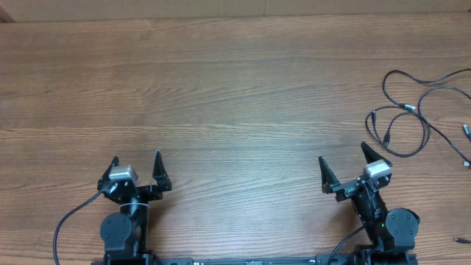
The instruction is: Untangle cables
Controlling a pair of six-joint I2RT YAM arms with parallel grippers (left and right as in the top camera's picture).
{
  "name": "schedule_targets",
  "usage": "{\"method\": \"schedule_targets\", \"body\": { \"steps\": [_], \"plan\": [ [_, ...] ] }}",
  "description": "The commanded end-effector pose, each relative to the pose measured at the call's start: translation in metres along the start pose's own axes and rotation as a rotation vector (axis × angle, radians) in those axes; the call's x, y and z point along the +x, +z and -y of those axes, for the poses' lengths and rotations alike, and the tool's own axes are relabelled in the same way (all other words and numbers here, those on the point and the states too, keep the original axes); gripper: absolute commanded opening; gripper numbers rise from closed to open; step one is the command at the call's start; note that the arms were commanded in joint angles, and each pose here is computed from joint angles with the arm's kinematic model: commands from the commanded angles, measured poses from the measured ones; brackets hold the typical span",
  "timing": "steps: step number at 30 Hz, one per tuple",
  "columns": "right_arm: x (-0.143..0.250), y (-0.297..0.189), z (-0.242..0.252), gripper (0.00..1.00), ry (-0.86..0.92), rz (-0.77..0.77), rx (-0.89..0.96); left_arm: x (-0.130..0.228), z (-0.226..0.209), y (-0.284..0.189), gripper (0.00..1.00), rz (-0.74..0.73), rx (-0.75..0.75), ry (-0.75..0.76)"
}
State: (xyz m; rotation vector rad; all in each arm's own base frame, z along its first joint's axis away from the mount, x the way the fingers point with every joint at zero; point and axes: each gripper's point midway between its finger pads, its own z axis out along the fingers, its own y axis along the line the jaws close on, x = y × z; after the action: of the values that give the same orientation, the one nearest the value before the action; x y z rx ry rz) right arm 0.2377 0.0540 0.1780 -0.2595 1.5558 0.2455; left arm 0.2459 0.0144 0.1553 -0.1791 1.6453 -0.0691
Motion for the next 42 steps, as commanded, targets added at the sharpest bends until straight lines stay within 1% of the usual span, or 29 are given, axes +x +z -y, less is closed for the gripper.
{"method": "schedule_targets", "body": {
  "steps": [1, 11, 15, 42],
  "plan": [
    [0.003, 0.000, 0.001, 1.00, 0.000, 0.000, 0.009, -0.001, 0.001, 0.000, 1.00, 0.005, 0.009, -0.010],
    [0.004, 0.000, 0.012, 1.00, 0.001, -0.004, 0.074, -0.001, 0.001, 0.000, 1.00, 0.005, 0.009, -0.010],
    [0.005, -0.001, 0.018, 1.00, 0.031, -0.007, 0.108, -0.001, 0.001, 0.000, 1.00, 0.005, 0.009, -0.010],
    [0.004, -0.001, 0.017, 1.00, 0.030, -0.003, 0.100, -0.001, 0.001, 0.000, 1.00, 0.005, 0.009, -0.010]
  ]
}}
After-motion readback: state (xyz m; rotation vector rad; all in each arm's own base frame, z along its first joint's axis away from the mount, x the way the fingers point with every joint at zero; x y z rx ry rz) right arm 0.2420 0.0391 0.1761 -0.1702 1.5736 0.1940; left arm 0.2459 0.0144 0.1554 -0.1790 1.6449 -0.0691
